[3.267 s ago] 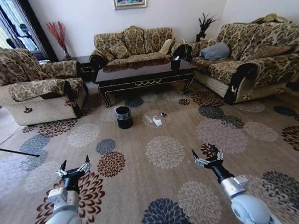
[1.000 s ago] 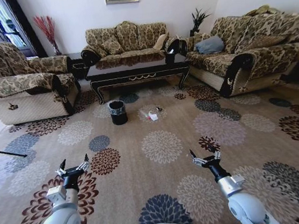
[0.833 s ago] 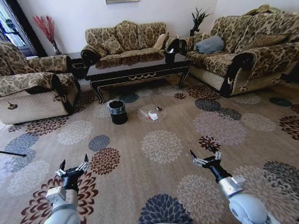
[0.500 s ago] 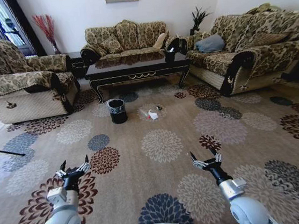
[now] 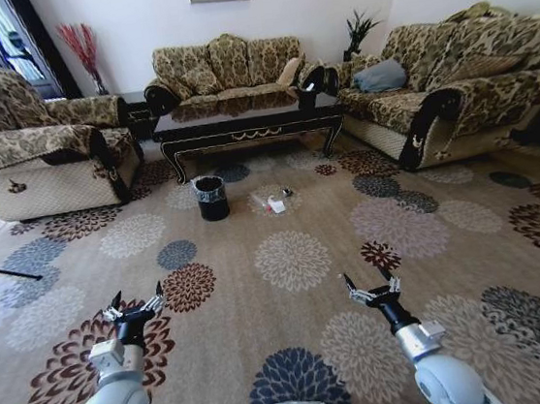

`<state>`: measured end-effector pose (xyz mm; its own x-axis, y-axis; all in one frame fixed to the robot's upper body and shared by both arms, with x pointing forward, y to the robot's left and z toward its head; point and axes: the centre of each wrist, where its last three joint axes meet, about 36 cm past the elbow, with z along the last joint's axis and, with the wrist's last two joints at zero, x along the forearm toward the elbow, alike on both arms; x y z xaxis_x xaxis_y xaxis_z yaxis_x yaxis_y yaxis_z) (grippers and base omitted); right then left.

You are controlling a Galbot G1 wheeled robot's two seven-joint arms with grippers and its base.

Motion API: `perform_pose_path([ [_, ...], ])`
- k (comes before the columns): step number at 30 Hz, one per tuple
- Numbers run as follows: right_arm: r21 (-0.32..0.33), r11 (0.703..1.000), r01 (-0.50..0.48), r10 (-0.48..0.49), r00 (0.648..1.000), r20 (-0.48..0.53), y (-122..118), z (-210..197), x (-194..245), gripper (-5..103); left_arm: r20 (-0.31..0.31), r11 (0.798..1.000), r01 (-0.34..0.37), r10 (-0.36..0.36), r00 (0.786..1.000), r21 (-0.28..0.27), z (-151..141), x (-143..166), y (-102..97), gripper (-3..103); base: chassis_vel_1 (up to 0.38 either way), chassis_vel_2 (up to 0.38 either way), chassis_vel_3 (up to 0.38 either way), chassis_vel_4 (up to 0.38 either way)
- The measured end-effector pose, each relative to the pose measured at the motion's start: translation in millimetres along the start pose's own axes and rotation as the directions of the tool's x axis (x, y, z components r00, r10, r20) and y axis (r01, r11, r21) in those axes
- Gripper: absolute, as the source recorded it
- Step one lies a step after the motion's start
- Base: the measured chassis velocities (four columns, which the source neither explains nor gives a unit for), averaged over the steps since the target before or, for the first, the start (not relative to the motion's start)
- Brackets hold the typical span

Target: Move to the front of the table and pick up the trash from the floor, then place it into the trash bin.

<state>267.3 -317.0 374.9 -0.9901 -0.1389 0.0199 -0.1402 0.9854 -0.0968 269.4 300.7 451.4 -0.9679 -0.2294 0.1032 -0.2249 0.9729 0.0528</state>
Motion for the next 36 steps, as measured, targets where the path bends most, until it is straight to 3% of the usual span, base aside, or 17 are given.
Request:
perform_pose_path([
  [36, -0.013, 1.0, 0.009, -0.009, 1.0, 0.017, 4, -6, 8, 100, -0.007, 1.0, -0.004, 0.004, 1.0, -0.014, 2, 17, -0.6, 100, 0.0, 0.0, 0.0, 0.0],
])
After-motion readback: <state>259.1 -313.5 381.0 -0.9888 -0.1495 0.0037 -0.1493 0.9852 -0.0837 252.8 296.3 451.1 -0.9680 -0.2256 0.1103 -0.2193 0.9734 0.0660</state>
